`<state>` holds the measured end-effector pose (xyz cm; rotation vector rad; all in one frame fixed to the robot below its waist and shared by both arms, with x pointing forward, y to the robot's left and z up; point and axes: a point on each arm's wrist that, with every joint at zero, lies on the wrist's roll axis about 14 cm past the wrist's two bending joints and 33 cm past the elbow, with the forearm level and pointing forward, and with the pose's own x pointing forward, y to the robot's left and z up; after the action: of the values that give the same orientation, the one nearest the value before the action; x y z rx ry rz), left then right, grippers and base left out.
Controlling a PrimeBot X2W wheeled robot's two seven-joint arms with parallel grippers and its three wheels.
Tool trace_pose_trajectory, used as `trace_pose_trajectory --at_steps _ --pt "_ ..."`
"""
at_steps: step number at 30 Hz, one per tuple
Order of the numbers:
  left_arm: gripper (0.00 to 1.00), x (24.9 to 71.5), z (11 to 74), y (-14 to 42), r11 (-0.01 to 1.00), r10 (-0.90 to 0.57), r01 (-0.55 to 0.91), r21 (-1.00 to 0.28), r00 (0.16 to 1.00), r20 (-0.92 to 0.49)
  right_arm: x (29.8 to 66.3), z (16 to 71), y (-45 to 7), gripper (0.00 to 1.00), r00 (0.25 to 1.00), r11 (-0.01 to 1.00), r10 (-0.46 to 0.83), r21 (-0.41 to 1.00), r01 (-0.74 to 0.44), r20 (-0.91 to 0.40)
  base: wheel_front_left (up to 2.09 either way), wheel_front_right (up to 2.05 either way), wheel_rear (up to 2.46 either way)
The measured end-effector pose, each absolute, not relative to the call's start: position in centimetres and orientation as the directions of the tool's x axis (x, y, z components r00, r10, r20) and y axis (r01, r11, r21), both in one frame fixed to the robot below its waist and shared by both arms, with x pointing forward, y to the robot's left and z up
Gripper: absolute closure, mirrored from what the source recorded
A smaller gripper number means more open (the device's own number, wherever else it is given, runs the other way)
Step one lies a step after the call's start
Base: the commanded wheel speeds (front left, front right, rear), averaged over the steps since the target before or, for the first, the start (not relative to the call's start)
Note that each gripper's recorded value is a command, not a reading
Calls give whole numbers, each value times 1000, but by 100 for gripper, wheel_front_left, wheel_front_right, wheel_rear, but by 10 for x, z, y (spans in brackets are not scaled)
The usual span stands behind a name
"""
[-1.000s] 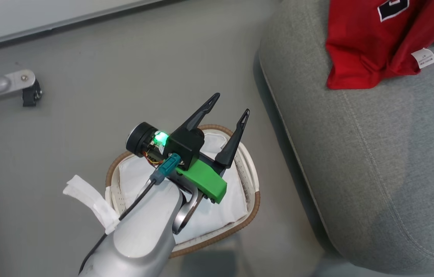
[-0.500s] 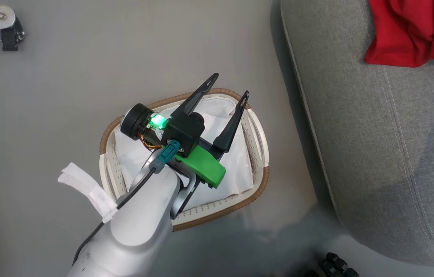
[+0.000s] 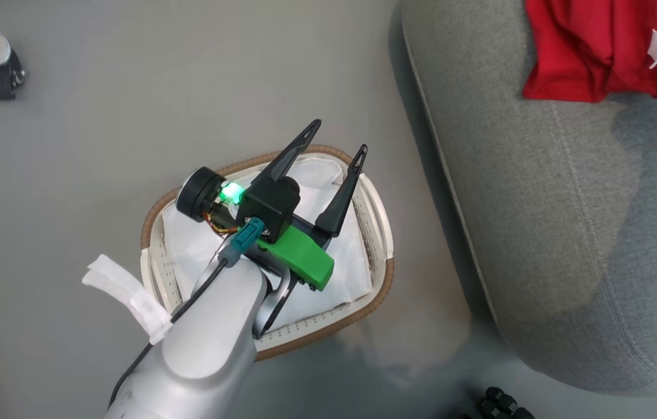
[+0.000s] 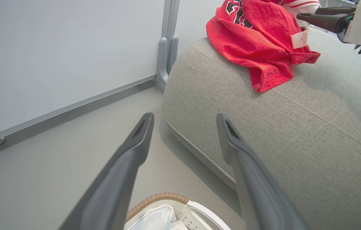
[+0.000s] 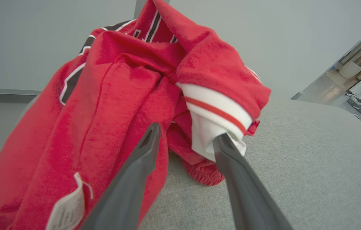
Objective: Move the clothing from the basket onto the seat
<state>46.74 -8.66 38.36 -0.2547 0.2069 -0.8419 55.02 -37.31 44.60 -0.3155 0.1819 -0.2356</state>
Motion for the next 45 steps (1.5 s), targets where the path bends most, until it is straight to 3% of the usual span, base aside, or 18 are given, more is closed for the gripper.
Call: trace_pose_trajectory --at_steps 15,24,35,45 --pt "0 472 445 -48 730 -646 619 -288 763 4 526 524 -348 0 985 919 -171 -360 163 11 0 0 0" --pt "0 458 469 14 839 -488 472 -270 873 9 515 570 -289 0 991 955 -45 -286 79 124 0 0 0" --pt "0 411 471 116 945 -215 202 -257 976 -22 474 560 -193 0 982 990 103 -114 -86 157 0 0 0" --pt "0 364 455 168 961 -61 40 -274 996 -71 431 538 -146 0 975 985 173 -43 -168 138 0 0 0"
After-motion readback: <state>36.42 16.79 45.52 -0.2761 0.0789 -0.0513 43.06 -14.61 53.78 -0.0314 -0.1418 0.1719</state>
